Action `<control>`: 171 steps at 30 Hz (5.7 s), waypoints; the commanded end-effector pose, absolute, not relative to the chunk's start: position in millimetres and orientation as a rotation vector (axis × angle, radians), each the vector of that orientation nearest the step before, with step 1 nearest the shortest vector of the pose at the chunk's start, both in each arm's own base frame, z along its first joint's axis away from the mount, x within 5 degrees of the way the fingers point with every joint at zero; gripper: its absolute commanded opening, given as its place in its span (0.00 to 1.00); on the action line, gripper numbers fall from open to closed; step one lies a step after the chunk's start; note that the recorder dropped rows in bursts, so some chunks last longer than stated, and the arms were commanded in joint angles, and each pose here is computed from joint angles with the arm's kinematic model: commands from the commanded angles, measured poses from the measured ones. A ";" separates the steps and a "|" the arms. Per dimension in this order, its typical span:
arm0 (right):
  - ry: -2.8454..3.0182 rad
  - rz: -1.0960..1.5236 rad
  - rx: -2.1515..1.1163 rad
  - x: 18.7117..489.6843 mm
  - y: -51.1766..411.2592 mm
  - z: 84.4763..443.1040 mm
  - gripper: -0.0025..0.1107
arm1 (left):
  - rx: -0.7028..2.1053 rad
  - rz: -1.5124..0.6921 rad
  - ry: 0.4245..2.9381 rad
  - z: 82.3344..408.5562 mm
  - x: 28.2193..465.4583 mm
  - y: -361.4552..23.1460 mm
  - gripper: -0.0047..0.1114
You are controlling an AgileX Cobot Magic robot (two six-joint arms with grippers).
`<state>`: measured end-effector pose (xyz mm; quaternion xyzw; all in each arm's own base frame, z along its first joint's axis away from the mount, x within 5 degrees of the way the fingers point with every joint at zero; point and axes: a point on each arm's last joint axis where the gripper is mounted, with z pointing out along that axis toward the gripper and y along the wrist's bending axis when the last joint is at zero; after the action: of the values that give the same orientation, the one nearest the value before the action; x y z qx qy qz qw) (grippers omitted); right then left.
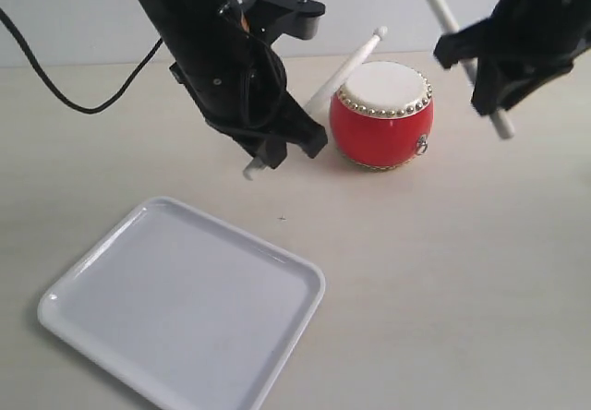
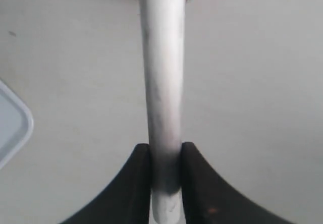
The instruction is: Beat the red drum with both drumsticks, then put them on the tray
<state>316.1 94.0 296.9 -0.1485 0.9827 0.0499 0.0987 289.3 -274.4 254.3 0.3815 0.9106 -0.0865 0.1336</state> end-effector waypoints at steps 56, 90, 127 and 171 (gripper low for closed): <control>2.912 0.204 -0.533 297.0 92.6 296.2 0.02 | 1.145 -0.394 2.798 235.0 336.6 -275.2 0.04; 3.167 0.253 -0.527 332.6 106.4 211.8 0.02 | 1.204 -0.456 2.574 315.3 294.9 -274.5 0.04; 2.768 0.330 -0.520 305.5 102.0 307.2 0.02 | 1.181 -0.486 2.616 286.3 322.4 -300.1 0.04; 2.601 0.436 -0.577 272.1 100.5 368.6 0.02 | 1.044 -0.726 2.978 162.3 341.8 -323.2 0.04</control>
<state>272.3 100.8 365.1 -0.2072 0.9433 0.1559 0.2074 336.5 -326.0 165.0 0.3461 0.9146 -0.2051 -0.0412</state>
